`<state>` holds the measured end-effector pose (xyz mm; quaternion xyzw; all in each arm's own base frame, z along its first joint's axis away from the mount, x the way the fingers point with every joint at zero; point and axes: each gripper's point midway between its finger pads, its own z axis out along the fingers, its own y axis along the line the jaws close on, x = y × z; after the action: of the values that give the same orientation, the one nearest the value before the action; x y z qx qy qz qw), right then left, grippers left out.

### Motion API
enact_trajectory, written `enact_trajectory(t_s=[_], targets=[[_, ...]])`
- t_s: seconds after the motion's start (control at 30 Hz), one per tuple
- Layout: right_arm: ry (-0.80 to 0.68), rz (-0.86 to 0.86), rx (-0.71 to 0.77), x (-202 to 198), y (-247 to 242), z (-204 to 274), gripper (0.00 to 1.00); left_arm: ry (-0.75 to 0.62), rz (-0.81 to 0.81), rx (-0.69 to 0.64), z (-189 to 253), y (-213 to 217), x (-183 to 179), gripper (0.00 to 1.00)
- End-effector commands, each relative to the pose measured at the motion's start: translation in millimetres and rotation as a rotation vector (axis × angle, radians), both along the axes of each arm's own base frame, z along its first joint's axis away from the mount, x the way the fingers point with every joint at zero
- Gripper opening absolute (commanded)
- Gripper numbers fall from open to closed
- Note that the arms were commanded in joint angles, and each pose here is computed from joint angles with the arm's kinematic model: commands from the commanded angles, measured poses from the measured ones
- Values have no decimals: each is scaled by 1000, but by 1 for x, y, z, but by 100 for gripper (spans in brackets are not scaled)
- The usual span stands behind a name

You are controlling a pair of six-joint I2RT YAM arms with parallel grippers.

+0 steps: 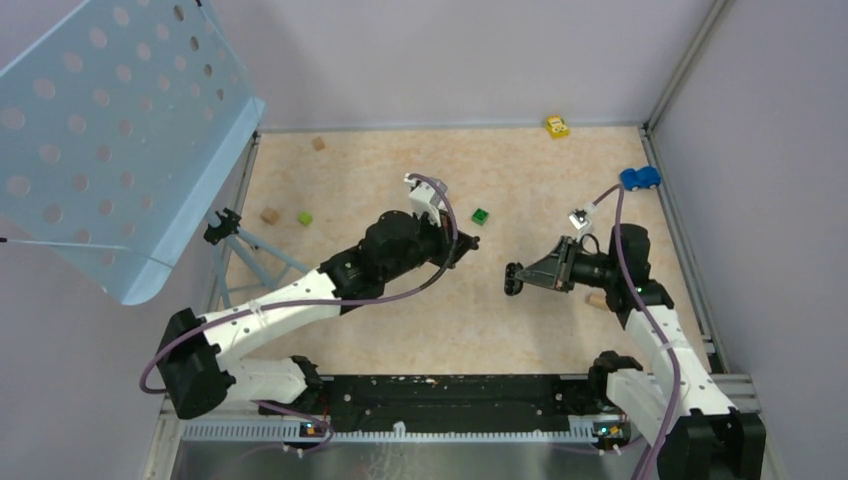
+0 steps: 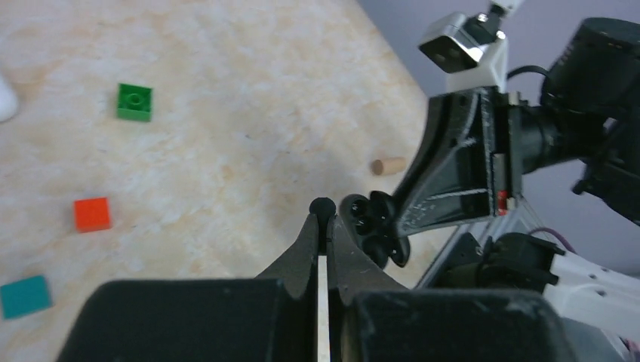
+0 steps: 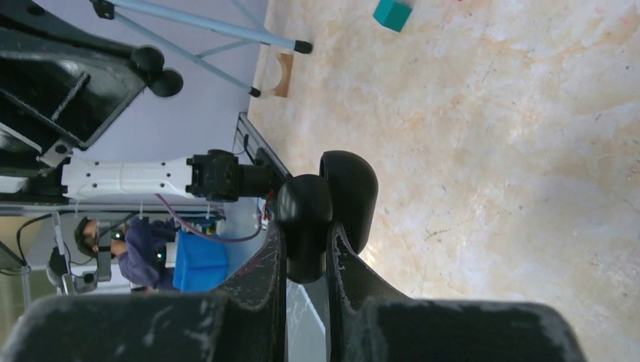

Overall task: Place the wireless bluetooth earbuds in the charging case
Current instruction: Insert the left earbud into the left side groove of the charging case.

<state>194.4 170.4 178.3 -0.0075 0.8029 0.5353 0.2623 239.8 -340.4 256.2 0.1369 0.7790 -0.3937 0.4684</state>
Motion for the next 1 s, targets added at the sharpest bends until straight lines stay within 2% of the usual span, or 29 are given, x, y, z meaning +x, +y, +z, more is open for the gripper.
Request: enact_trajectory(t_s=[0.0, 0.17, 0.33, 0.97], targets=[[-75, 4, 68, 5, 6, 17, 0, -20, -166, -244, 35, -27, -25, 0], [-60, -44, 136, 10, 9, 21, 0, 41, -198, -370, 26, -33, -35, 0], [-48, -44, 151, 8, 12, 20, 0, 20, -181, -428, 28, -31, -33, 0], [-57, -17, 175, 4, 21, 26, 0, 135, -221, -296, -5, -57, -27, 0]])
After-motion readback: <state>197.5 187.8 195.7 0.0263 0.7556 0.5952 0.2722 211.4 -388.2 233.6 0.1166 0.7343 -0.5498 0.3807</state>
